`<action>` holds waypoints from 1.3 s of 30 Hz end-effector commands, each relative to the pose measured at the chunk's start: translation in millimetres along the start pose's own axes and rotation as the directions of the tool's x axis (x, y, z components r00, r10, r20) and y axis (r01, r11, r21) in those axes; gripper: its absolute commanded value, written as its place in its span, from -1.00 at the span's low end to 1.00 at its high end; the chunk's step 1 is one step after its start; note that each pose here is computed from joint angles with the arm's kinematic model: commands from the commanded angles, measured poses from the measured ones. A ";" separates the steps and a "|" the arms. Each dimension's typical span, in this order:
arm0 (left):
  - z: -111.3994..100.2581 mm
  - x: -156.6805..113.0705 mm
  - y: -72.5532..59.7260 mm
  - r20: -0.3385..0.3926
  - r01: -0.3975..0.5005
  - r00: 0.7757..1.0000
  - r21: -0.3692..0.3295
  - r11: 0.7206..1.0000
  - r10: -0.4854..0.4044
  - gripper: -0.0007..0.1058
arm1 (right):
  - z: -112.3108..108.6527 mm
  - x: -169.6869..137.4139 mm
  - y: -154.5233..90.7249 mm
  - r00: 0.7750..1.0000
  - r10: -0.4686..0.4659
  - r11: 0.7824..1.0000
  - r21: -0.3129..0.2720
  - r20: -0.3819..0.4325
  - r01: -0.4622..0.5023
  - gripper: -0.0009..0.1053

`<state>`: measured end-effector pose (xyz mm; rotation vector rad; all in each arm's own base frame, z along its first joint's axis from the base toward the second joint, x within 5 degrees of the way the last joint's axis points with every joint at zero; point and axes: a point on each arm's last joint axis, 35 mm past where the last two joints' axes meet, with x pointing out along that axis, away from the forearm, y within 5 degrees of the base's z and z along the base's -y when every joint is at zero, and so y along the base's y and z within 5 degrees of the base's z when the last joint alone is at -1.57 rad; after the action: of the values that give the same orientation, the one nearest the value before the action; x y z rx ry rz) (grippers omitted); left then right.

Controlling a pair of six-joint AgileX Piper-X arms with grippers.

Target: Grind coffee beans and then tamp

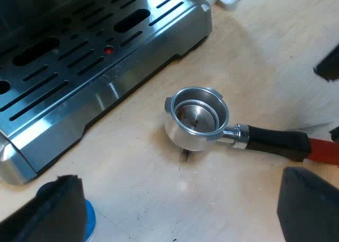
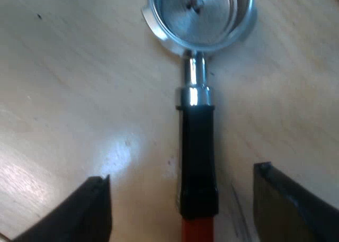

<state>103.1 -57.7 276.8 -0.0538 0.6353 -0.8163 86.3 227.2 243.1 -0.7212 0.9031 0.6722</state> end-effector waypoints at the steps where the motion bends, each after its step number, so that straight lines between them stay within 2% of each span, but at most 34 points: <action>1: 0.7 -0.2 -0.6 0.004 0.001 1.000 0.009 1.000 -0.001 0.51 | 10.0 -11.2 -3.0 0.999 0.008 0.999 -0.036 0.033 -0.007 0.40; 6: 0.7 -0.2 -0.6 0.004 0.001 1.000 0.009 1.000 -0.001 0.51 | 18.2 -24.6 -7.5 0.995 -0.003 0.999 -0.037 0.097 0.007 0.37; 9: 0.7 -0.2 -0.6 0.004 0.001 1.000 0.009 1.000 -0.001 0.51 | 19.9 -36.7 -12.2 0.986 0.005 0.999 -0.040 0.165 0.002 0.37; 14: 0.7 -0.2 -0.6 0.004 0.001 1.000 0.009 1.000 -0.001 0.51 | 27.1 -59.4 -20.7 0.945 -0.001 1.000 -0.021 0.326 0.008 0.37; 17: 0.7 -0.2 -0.6 0.004 0.001 1.000 0.009 1.000 -0.001 0.51 | 30.1 -67.3 -23.3 0.923 0.002 1.000 -0.024 0.384 0.008 0.37; 29: 1.3 -0.3 -0.4 0.009 -0.004 1.000 0.012 1.000 0.004 0.51 | 29.6 -68.9 -24.8 0.919 -0.019 0.999 -0.023 0.393 0.030 0.37; 31: 1.9 -0.3 0.6 0.015 -0.032 0.999 0.010 0.999 0.032 0.51 | 29.6 -68.9 -24.8 0.919 -0.019 0.999 -0.023 0.393 0.030 0.37; 35: 2.1 0.0 5.5 0.015 -0.154 0.988 -0.002 0.988 0.154 0.51 | 29.6 -68.9 -24.8 0.919 -0.019 0.999 -0.023 0.393 0.030 0.37; 39: 2.1 5.8 9.4 -0.014 -0.176 0.984 -0.012 0.984 0.175 0.51 | 29.6 -68.9 -24.8 0.919 -0.019 0.999 -0.023 0.393 0.030 0.37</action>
<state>111.3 -55.4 272.6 -0.0051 0.6513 -0.6639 86.8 222.4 316.9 -0.5928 0.5359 0.7769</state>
